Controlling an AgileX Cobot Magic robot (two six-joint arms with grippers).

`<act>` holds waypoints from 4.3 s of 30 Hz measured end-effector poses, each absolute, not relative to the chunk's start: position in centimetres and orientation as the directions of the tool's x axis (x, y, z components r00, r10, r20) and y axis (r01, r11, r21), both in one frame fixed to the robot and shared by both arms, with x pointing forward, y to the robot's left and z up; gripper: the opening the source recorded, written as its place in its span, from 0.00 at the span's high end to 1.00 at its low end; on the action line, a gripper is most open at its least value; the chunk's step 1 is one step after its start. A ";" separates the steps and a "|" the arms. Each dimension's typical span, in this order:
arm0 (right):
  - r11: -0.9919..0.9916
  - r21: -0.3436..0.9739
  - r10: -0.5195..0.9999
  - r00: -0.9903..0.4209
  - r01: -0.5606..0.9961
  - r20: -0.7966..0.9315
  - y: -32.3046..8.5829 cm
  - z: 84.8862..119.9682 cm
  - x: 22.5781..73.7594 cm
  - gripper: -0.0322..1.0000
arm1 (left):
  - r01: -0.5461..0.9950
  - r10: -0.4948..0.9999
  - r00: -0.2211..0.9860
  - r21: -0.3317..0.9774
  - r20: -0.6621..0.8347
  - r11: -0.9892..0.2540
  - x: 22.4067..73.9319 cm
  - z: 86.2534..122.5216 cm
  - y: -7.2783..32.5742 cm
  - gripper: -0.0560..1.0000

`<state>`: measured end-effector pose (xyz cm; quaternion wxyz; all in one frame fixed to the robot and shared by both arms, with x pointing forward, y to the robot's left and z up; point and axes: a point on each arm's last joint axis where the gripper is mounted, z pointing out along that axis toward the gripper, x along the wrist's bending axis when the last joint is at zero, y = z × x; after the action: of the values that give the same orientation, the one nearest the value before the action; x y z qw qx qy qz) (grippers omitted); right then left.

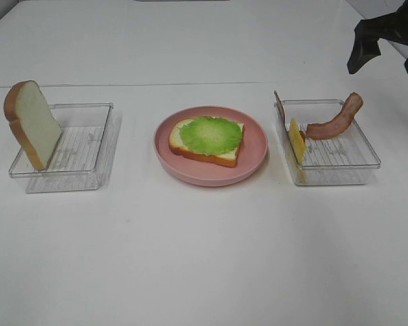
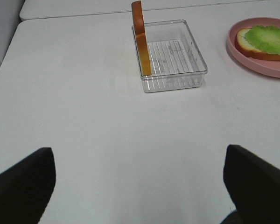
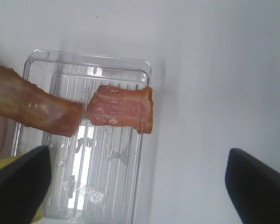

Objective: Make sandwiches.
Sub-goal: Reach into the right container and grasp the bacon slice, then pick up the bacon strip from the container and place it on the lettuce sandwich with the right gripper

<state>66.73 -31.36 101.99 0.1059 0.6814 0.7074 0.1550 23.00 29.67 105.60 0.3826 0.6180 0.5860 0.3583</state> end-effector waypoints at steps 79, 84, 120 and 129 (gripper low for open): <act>-0.029 0.411 0.964 -0.083 0.911 0.252 -33.1 104.7 69.0 0.94 | 0.450 0.998 0.058 0.893 -0.002 -0.025 23.0 105.6 29.7 0.10; -0.021 0.470 0.963 -0.108 0.883 0.247 -32.5 107.9 67.9 0.94 | 0.450 0.998 0.058 0.893 -0.002 -0.025 23.0 105.6 29.7 0.10; 0.438 0.514 0.792 -0.587 0.738 0.167 -8.7 108.8 62.4 0.94 | 0.450 0.998 0.058 0.893 -0.002 -0.025 23.0 105.6 29.7 0.10; 0.450 0.461 0.787 -0.584 0.765 0.201 -6.7 104.4 63.6 0.94 | 0.450 0.998 0.058 0.893 -0.002 -0.025 23.0 105.6 29.7 0.10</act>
<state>63.61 -6.70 104.45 0.0209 0.4557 0.8511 0.2597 23.00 29.67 105.60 0.3818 0.6192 0.5847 0.3591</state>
